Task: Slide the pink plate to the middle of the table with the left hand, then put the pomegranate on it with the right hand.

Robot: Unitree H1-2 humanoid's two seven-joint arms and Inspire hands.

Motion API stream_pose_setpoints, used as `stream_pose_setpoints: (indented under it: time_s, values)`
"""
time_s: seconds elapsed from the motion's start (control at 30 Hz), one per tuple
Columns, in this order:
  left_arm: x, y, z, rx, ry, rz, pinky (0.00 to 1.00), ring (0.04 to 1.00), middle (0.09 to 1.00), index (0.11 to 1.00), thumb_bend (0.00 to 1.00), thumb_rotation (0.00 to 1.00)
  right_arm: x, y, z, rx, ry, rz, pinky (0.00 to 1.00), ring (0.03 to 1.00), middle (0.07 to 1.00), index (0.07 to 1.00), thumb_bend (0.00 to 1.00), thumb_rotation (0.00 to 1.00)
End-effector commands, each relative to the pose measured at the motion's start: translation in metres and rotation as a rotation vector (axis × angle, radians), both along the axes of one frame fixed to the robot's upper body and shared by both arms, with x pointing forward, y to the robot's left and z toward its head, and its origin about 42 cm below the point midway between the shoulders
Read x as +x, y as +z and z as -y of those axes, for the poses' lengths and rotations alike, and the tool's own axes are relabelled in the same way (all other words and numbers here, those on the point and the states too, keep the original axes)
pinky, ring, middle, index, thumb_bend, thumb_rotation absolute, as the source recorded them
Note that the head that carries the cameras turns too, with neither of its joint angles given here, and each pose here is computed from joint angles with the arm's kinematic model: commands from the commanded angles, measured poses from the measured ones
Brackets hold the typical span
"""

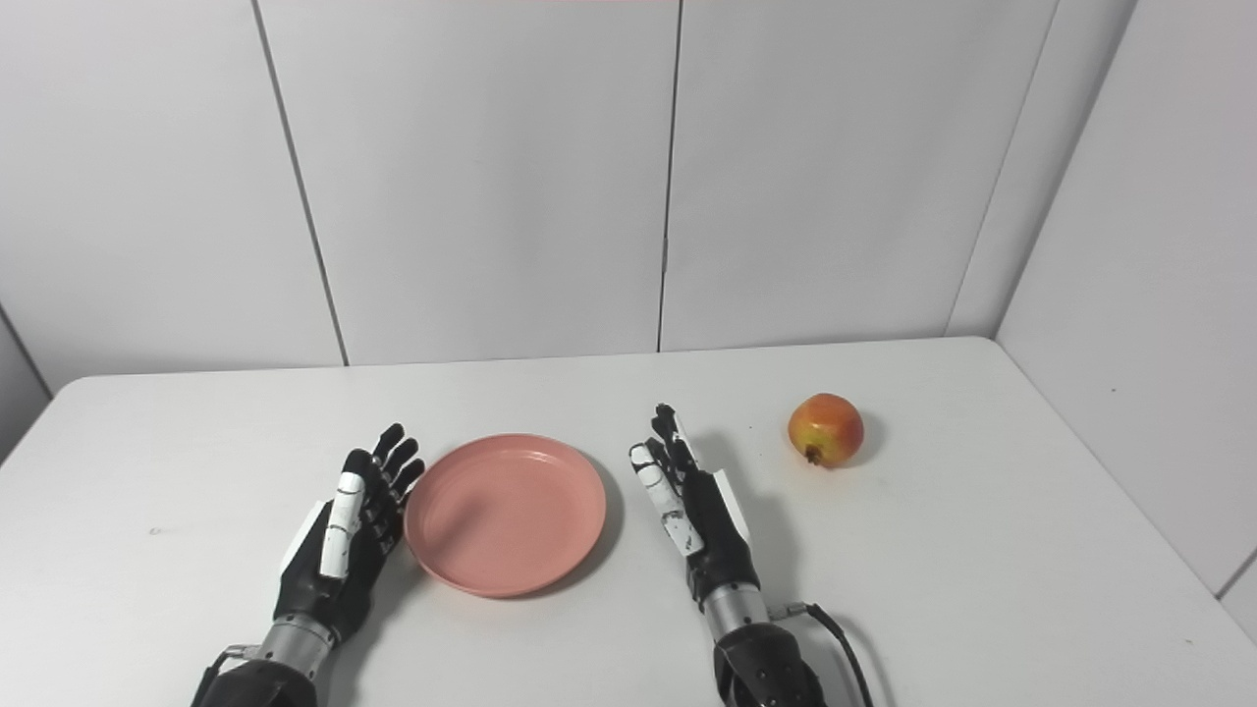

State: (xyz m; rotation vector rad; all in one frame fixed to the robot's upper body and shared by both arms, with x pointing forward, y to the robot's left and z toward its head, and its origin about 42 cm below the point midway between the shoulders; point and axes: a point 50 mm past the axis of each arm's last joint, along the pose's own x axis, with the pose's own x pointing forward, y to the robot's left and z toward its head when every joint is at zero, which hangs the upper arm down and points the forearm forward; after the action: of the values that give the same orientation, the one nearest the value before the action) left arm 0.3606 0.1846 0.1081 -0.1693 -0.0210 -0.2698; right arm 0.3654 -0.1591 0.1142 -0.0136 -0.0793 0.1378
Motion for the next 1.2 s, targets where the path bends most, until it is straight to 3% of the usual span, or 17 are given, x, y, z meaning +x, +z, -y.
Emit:
stream_pose_setpoints:
  time_s: [0.0, 0.4, 0.63, 0.9, 1.0, 1.17]
  values:
    - [-0.003, 0.001, 0.002, -0.036, -0.015, 0.011, 0.95, 0.978, 0.984, 0.977, 0.69, 0.97, 0.005, 0.014, -0.006, 0.007, -0.001, 0.041, 0.93, 0.945, 0.976, 0.984, 0.62, 0.91]
    - [-0.005, -0.001, 0.0, -0.08, -0.032, 0.001, 0.96, 0.98, 0.983, 0.969, 0.7, 0.93, 0.006, 0.011, -0.01, 0.012, 0.011, 0.044, 0.95, 0.963, 0.979, 0.985, 0.66, 0.91]
    - [-0.002, -0.002, -0.005, -0.053, -0.052, 0.007, 0.98, 0.997, 0.998, 0.996, 0.68, 0.99, 0.009, 0.014, -0.008, 0.012, 0.0, 0.05, 0.96, 0.96, 0.986, 0.994, 0.65, 0.9]
    - [0.006, -0.006, -0.011, -0.012, -0.068, 0.01, 1.0, 1.0, 1.0, 1.0, 0.7, 1.0, 0.023, 0.039, 0.014, 0.014, -0.076, 0.147, 0.96, 0.981, 0.995, 0.996, 0.65, 0.91]
    - [0.009, -0.009, -0.011, -0.002, -0.065, 0.011, 1.0, 1.0, 1.0, 1.0, 0.7, 1.0, 0.027, 0.056, 0.027, 0.03, -0.117, 0.207, 0.97, 0.971, 0.987, 0.986, 0.64, 0.86]
    - [0.011, -0.01, -0.009, 0.006, -0.051, 0.019, 1.0, 1.0, 1.0, 1.0, 0.68, 1.0, 0.034, 0.083, 0.057, -0.069, -0.236, 0.324, 0.95, 0.95, 0.961, 0.962, 0.63, 0.84]
